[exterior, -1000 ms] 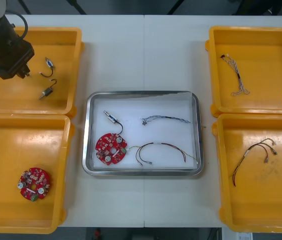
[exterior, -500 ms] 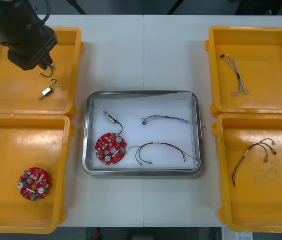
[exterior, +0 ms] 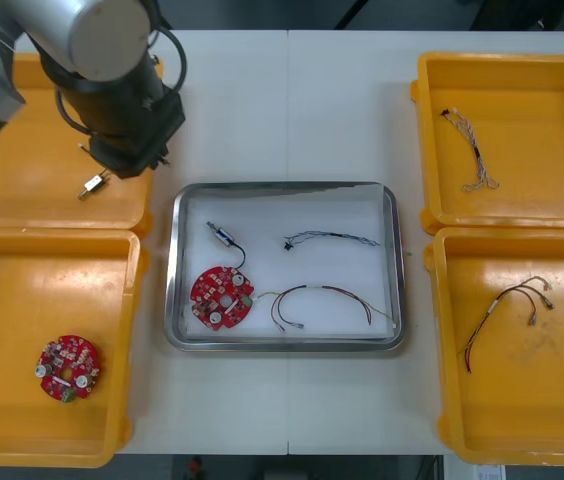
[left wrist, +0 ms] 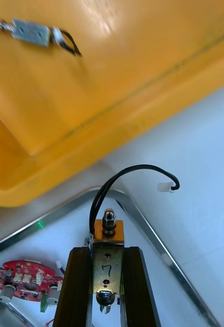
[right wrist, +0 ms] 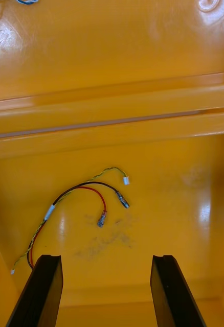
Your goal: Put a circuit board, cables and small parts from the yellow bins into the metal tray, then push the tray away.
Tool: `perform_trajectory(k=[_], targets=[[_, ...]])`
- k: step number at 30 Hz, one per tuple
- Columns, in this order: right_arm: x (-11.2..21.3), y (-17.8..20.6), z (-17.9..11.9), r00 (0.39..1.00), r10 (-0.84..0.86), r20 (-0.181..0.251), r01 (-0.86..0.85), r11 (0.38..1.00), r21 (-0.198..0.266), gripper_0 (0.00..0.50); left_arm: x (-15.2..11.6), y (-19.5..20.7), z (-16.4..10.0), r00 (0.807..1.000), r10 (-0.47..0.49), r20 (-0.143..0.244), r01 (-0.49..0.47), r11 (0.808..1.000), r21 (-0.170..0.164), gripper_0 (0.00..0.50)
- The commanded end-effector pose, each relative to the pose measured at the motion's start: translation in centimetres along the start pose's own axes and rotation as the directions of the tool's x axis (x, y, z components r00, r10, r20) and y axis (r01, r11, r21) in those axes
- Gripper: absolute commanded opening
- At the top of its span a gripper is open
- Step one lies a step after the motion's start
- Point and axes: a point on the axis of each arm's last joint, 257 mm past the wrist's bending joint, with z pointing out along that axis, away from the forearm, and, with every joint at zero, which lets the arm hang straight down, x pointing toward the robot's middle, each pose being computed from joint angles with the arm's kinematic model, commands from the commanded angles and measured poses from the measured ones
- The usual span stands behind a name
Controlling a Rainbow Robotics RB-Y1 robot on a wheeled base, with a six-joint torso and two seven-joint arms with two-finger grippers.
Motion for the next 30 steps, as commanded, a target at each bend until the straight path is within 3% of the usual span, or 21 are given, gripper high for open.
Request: perform_trajectory(k=[1, 6, 14, 18, 24, 30], targets=[[-0.5, -0.6, -1.1, 0.999, -0.022, 0.032, 0.021, 1.0, 0.011, 0.5, 4.7, -0.8, 1.1, 0.998, -0.054, -0.032, 0.054, 0.998, 0.024, 0.0], [-0.5, -0.6, -1.1, 0.999, -0.022, 0.032, 0.021, 1.0, 0.011, 0.5, 8.1, -0.8, 3.3, 1.0, -0.024, 0.012, 0.023, 0.999, 0.024, 0.0], [-0.5, -0.6, -1.1, 0.999, -0.022, 0.032, 0.021, 1.0, 0.011, 0.5, 10.9, -1.2, 4.4, 1.0, -0.028, 0.014, 0.027, 0.999, 0.044, 0.0], [-0.5, -0.6, -1.1, 0.999, -0.022, 0.032, 0.021, 1.0, 0.011, 0.5, 12.7, -1.3, 5.4, 1.0, -0.029, -0.003, 0.03, 0.998, 0.064, 0.0], [-0.5, -0.6, -1.1, 0.999, -0.022, 0.032, 0.021, 1.0, 0.011, 0.5, 14.8, -0.5, 7.6, 1.0, -0.001, 0.02, -0.001, 0.997, 0.083, 0.0], [-0.5, -0.6, -1.1, 0.999, -0.022, 0.032, 0.021, 1.0, 0.011, 0.5, 16.6, 0.0, 8.6, 1.0, 0.024, 0.011, -0.025, 0.996, 0.09, 0.0]])
